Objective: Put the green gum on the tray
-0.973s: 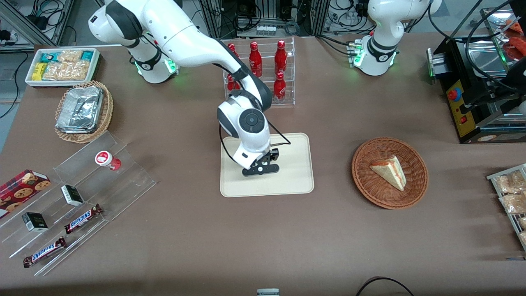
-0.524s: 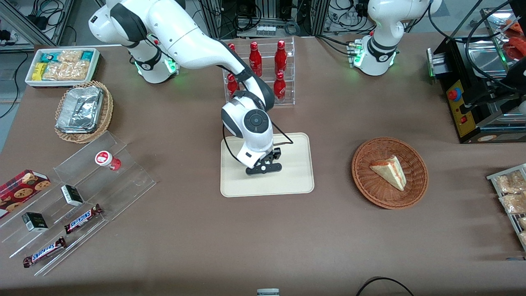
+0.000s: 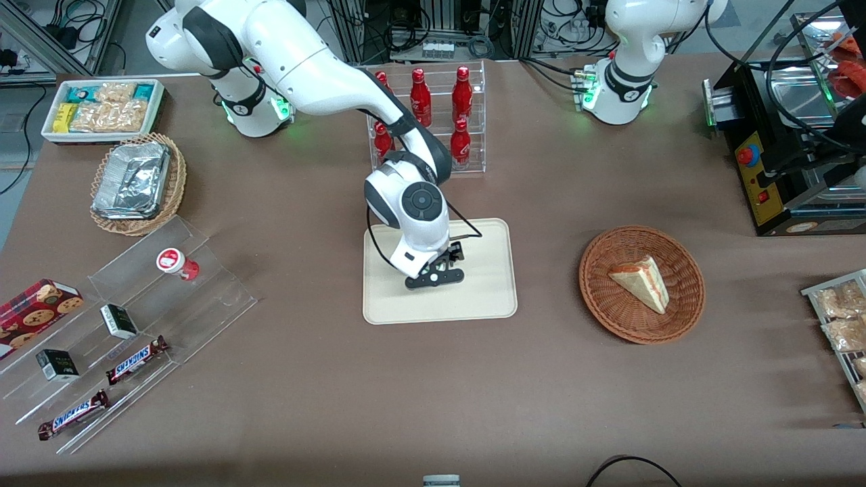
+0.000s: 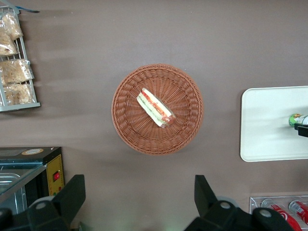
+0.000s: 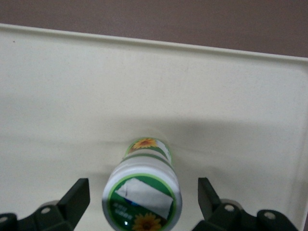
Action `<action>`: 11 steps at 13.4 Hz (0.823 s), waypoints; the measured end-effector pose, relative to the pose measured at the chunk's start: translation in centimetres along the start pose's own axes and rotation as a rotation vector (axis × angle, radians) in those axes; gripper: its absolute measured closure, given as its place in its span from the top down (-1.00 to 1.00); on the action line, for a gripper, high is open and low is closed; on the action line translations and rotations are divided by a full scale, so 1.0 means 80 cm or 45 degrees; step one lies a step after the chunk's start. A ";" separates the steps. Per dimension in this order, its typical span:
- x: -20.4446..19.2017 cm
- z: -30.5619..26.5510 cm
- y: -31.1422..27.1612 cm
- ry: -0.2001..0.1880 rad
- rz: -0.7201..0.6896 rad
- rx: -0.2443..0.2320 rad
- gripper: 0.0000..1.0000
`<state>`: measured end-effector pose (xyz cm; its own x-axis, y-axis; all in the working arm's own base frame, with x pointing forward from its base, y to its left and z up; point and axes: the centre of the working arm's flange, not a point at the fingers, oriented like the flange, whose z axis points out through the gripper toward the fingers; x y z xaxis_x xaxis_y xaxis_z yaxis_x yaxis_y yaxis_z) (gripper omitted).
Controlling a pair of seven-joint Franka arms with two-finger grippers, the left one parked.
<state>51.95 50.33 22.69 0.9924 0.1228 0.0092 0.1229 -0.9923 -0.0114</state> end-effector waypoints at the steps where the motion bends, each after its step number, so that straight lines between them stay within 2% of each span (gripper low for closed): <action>1: 0.001 -0.001 0.000 0.002 -0.002 0.001 1.00; 8: 0.012 -0.026 0.000 0.041 -0.026 0.024 1.00; 11: 0.016 -0.049 0.007 0.035 -0.052 0.021 1.00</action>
<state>53.28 49.87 26.65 0.9860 0.1626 0.0373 0.1636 -0.9862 -0.0269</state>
